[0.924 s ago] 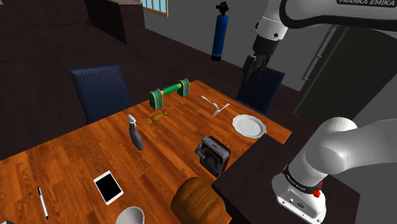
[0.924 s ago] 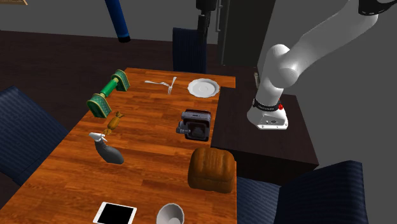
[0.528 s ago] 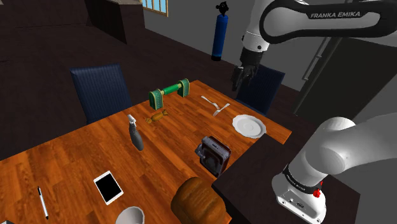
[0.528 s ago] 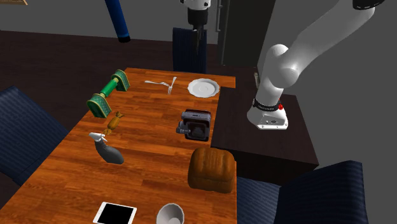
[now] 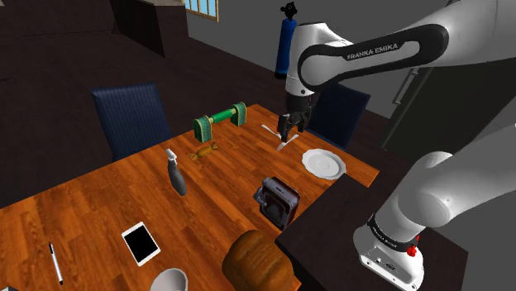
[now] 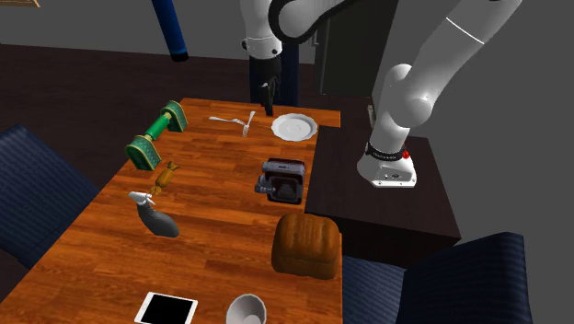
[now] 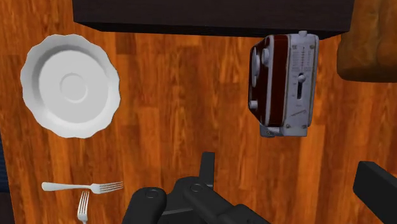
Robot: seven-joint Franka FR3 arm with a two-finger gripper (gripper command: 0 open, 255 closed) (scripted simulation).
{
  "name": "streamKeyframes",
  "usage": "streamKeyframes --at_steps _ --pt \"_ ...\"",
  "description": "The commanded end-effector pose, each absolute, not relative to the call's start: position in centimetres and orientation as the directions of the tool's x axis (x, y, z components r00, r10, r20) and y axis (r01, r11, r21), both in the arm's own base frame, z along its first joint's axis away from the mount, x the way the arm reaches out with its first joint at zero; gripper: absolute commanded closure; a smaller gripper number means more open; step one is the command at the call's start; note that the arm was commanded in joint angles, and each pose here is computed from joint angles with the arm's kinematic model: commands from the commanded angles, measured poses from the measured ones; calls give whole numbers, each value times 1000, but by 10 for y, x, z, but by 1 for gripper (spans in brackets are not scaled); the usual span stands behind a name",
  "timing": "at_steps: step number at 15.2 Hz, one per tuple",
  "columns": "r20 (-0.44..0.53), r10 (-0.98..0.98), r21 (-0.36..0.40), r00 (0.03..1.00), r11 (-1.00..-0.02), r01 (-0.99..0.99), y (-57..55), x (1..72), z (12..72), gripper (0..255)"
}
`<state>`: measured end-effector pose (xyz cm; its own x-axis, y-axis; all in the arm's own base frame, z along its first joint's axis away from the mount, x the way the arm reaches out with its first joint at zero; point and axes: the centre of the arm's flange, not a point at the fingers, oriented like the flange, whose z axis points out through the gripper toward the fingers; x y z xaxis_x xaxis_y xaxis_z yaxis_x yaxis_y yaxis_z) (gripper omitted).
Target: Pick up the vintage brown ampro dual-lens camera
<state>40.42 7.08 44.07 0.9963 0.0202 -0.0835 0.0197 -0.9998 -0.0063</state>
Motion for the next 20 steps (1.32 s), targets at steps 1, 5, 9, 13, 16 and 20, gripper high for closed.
streamKeyframes --at_steps 1,5,9,13,16,20 --pt "-109 22 2 994 -1000 22 81 416 414 0" --pt "-161 23 20 987 -999 26 101 435 364 0" --pt "-211 23 37 977 -999 31 120 452 313 0" --pt "-262 22 54 965 -998 38 138 466 261 0" --pt "-299 21 67 954 -997 43 151 474 221 0" --pt "-334 19 79 942 -996 48 162 481 178 0"
